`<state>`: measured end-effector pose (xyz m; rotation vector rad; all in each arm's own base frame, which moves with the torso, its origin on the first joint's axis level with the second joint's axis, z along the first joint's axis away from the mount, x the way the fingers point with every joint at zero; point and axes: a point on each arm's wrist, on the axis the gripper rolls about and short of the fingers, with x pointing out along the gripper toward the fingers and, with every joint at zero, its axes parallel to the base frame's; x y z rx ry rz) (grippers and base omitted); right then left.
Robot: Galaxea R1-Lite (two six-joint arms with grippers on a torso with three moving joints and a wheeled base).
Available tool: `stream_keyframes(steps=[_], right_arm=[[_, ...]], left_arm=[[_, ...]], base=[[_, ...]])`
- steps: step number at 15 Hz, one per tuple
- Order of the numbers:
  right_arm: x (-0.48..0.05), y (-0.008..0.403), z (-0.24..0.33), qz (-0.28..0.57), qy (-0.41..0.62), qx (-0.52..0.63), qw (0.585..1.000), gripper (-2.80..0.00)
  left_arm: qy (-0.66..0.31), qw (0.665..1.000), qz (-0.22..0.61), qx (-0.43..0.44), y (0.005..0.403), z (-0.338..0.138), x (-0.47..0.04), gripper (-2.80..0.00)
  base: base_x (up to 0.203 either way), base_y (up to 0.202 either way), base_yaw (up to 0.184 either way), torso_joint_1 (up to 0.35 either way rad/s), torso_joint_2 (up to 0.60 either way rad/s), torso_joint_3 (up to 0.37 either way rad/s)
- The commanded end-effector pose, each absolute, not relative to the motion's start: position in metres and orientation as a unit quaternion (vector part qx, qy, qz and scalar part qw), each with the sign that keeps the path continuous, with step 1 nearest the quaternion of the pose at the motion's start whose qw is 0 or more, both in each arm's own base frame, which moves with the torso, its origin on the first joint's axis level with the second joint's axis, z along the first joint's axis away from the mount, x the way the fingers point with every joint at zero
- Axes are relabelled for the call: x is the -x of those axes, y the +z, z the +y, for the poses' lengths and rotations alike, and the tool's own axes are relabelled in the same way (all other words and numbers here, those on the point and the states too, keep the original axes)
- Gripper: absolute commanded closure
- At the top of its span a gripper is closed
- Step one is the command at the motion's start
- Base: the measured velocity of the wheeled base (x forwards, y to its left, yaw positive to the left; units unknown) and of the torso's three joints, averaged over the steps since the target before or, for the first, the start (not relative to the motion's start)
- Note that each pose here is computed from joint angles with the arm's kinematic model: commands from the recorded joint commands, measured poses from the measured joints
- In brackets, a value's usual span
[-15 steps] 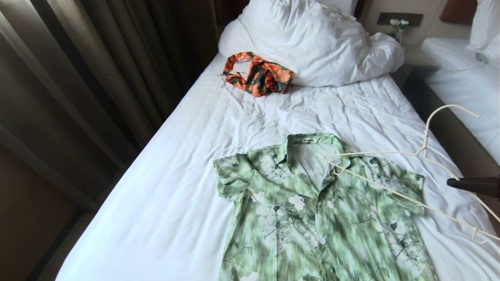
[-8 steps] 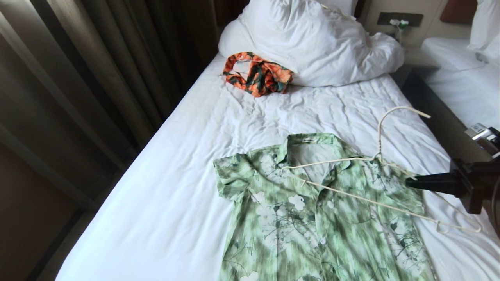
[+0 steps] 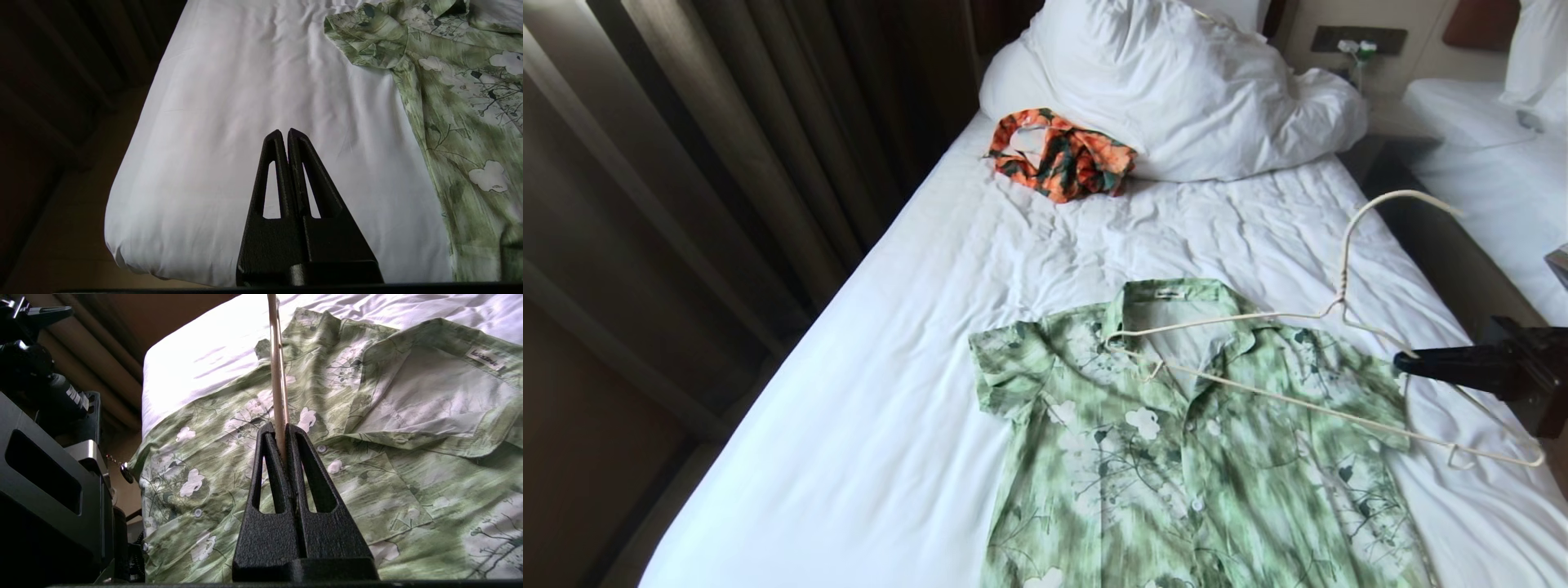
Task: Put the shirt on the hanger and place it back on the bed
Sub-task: Lift the shirt and hanger
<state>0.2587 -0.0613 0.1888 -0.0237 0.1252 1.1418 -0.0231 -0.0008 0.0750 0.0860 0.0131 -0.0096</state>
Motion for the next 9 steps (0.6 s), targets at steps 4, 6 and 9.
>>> stream_keyframes(steps=[4,6,9], right_arm=[[-0.248,0.188,-0.089,0.037,0.517,-0.008,0.855,0.00],[-0.243,0.188,-0.098,0.029,0.509,-0.015,0.860,0.00],[-0.239,0.188,-0.106,0.027,0.495,-0.018,0.868,0.00]], left_arm=[[-0.046,0.998,-0.007,-0.044,0.111,-0.002,0.029,0.00],[-0.096,0.994,0.033,-0.039,0.124,-0.004,0.020,0.00],[-0.176,0.978,0.108,-0.022,0.140,-0.008,-0.005,0.00]], base=[[0.000,0.000,0.000,0.000,0.00,0.000],[0.000,0.000,0.000,0.000,0.00,0.000],[0.000,0.000,0.000,0.000,0.00,0.000]])
